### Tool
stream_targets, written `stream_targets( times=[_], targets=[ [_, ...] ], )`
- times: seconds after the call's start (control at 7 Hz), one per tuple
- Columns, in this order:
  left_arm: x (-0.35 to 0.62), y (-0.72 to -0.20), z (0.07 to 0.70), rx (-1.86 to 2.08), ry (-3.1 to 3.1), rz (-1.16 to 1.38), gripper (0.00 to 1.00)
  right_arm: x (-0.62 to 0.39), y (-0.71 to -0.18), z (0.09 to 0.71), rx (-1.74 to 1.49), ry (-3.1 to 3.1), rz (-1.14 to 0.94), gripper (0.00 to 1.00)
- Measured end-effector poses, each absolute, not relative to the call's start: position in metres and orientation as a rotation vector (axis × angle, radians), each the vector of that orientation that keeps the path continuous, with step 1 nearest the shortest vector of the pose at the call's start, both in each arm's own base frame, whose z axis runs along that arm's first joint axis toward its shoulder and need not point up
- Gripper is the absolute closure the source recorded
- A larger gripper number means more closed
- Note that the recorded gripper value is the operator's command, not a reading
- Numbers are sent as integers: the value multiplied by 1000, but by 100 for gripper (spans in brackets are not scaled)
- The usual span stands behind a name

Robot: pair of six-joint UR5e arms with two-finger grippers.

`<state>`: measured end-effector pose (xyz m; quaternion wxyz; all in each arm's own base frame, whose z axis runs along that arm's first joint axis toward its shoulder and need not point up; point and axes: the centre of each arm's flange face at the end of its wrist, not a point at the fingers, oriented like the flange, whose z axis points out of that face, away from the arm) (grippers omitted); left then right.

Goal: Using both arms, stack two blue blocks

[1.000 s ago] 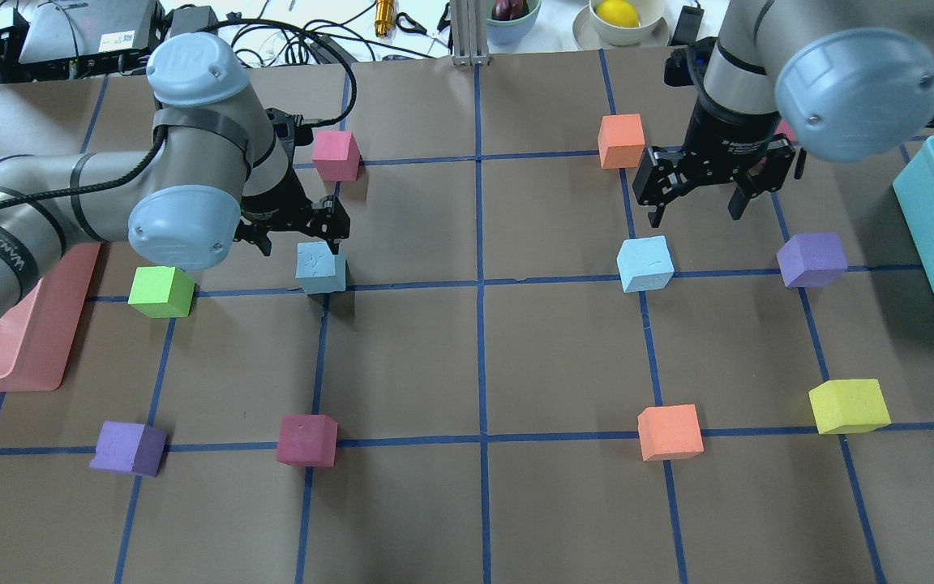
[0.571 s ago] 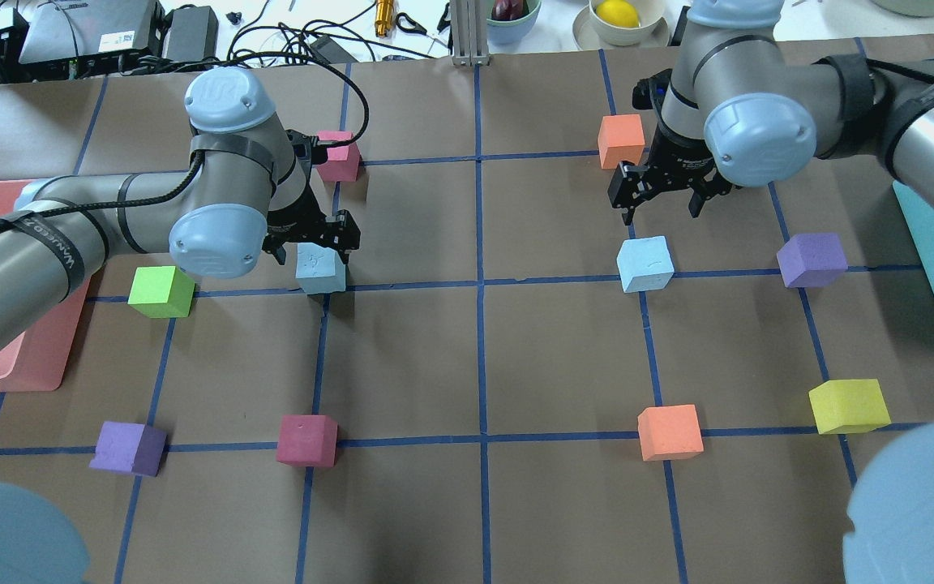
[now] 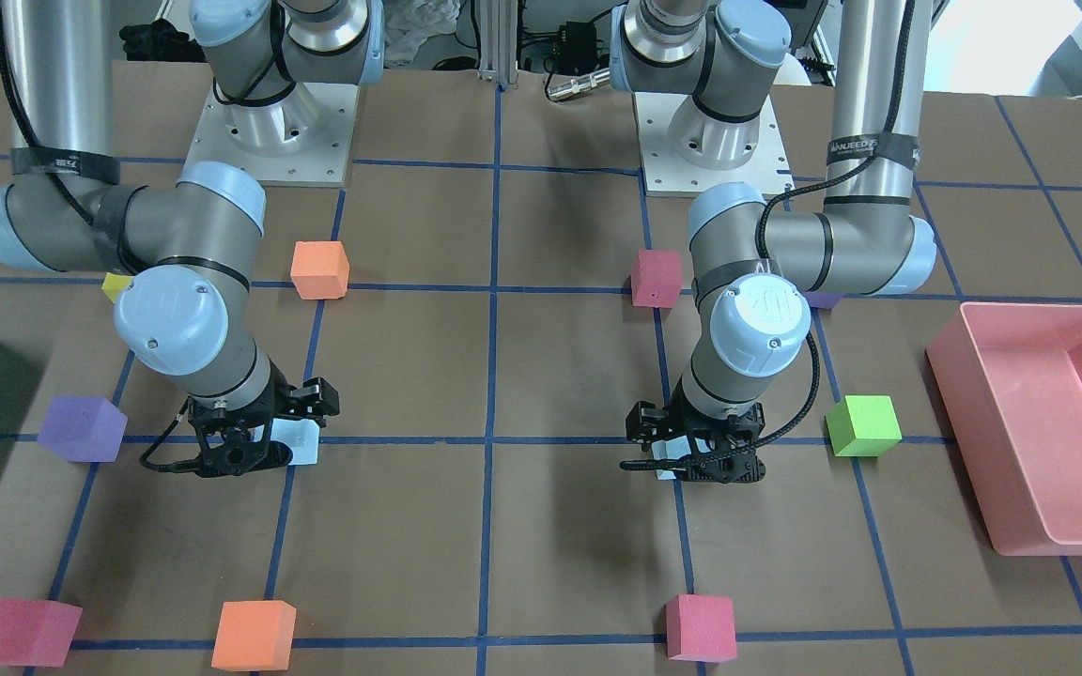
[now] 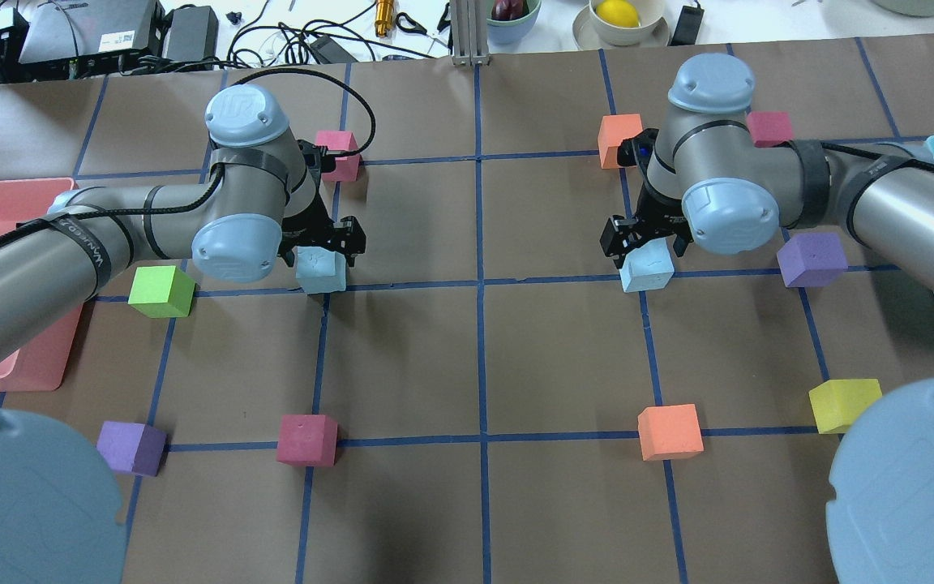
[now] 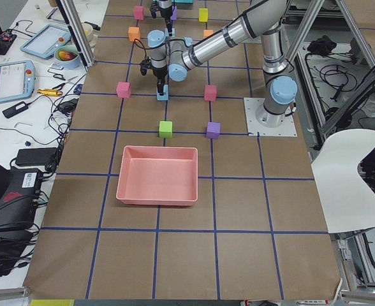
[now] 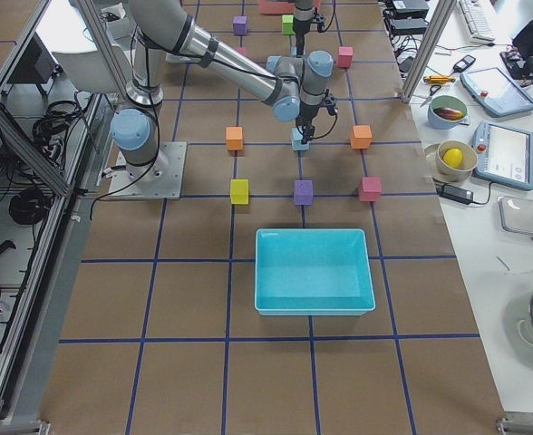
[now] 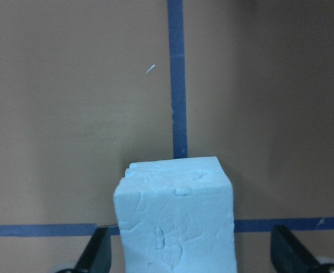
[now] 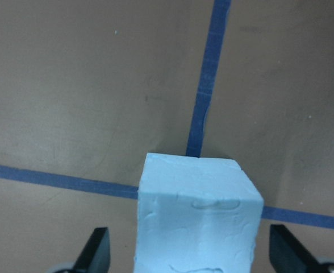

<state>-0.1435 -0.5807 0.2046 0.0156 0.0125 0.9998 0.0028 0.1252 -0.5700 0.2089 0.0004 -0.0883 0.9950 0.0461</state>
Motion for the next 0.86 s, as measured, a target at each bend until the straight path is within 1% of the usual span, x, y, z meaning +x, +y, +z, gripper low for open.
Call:
stream_targets(
  times=[0.14, 0.29, 0.43, 0.57, 0.71, 0.86],
  targets=[
    [-142, -583, 201, 40, 3099, -2, 0, 125, -569, 206, -280, 3123, 132, 71],
    [-141, -583, 199, 40, 3090, -4, 5, 126, -571, 206, -296, 3124, 96, 95],
    [-141, -584, 197, 40, 3086, -4, 11, 125, -572, 207, -348, 3121, 75, 100],
    [-141, -584, 197, 38, 3086, -10, 29, 125, -573, 209, -417, 3113, 65, 100],
    [-141, -584, 196, 39, 3087, -15, 50, 127, -576, 215, -409, 3115, 49, 100],
    [-141, -585, 197, 41, 3087, -19, 62, 140, -578, 225, -293, 3125, 44, 100]
  ],
)
